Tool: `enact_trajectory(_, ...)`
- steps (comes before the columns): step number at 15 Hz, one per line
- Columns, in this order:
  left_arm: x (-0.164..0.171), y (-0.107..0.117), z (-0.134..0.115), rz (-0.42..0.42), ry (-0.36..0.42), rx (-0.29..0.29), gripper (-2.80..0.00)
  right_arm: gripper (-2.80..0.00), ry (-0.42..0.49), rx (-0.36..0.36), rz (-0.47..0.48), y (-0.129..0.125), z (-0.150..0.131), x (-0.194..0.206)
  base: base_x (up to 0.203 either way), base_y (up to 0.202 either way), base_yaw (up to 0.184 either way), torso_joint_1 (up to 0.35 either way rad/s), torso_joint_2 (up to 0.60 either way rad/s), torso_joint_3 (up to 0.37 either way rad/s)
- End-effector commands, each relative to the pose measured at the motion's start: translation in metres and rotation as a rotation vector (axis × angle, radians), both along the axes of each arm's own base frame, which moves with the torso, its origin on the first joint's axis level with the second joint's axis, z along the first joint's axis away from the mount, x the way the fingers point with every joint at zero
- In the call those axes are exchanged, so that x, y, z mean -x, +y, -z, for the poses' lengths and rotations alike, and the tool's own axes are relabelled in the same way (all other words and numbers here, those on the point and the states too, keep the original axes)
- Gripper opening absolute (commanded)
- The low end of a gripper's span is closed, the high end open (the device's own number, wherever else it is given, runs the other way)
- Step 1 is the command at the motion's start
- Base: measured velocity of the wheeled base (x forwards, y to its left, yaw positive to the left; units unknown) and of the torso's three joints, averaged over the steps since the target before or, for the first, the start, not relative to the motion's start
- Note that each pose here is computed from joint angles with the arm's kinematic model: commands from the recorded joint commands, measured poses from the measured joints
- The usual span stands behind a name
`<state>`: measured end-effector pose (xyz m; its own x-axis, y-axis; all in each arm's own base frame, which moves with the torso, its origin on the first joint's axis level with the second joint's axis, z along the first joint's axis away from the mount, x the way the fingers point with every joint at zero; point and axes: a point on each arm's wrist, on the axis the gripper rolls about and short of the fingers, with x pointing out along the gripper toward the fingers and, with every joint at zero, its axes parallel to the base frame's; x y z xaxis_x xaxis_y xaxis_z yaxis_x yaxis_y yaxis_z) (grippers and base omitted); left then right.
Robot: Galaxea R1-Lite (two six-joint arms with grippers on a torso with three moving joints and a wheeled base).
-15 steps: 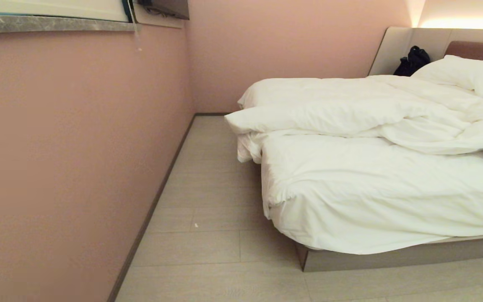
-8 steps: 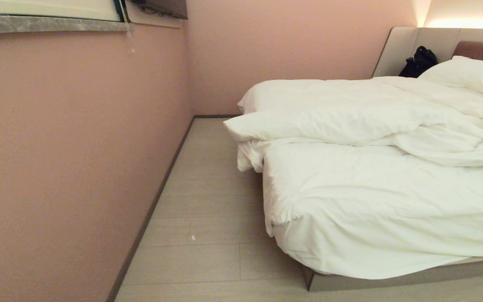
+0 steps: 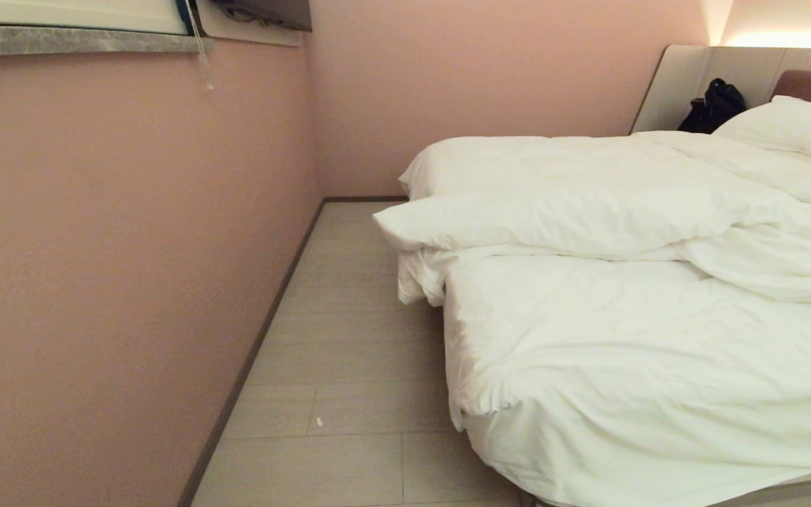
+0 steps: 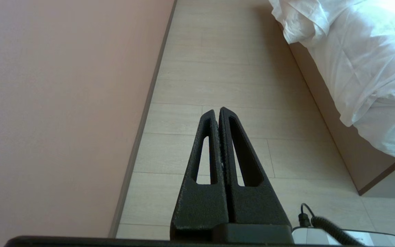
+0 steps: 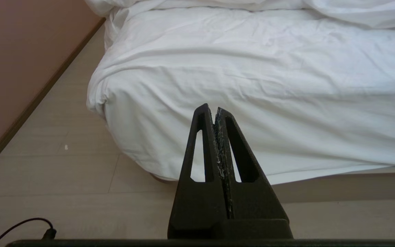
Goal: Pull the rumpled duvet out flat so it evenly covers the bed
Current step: Hold the folded corner of the quilt
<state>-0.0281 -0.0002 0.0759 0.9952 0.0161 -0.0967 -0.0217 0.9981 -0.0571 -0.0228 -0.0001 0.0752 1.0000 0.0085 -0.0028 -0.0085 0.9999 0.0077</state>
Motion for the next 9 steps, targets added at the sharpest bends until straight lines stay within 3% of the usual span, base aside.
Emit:
enact_trajectory(1, 0.0, 0.0, 0.0002, -0.001, 0.001, 0.002, -2.8, -2.8, 0.0, 0.0, -0.001, 0.0, 0.0001, 0.0, 0.0, 0.0, 0.0, 0.0, 0.0, 0.0)
enact_trajectory(9, 0.0, 0.0, 0.0002, 0.0, 0.001, -0.003, -2.8, -2.8, 0.0, 0.0, -0.001, 0.0, 0.0001, 0.0, 0.0, 0.0, 0.0, 0.0, 0.0, 0.0)
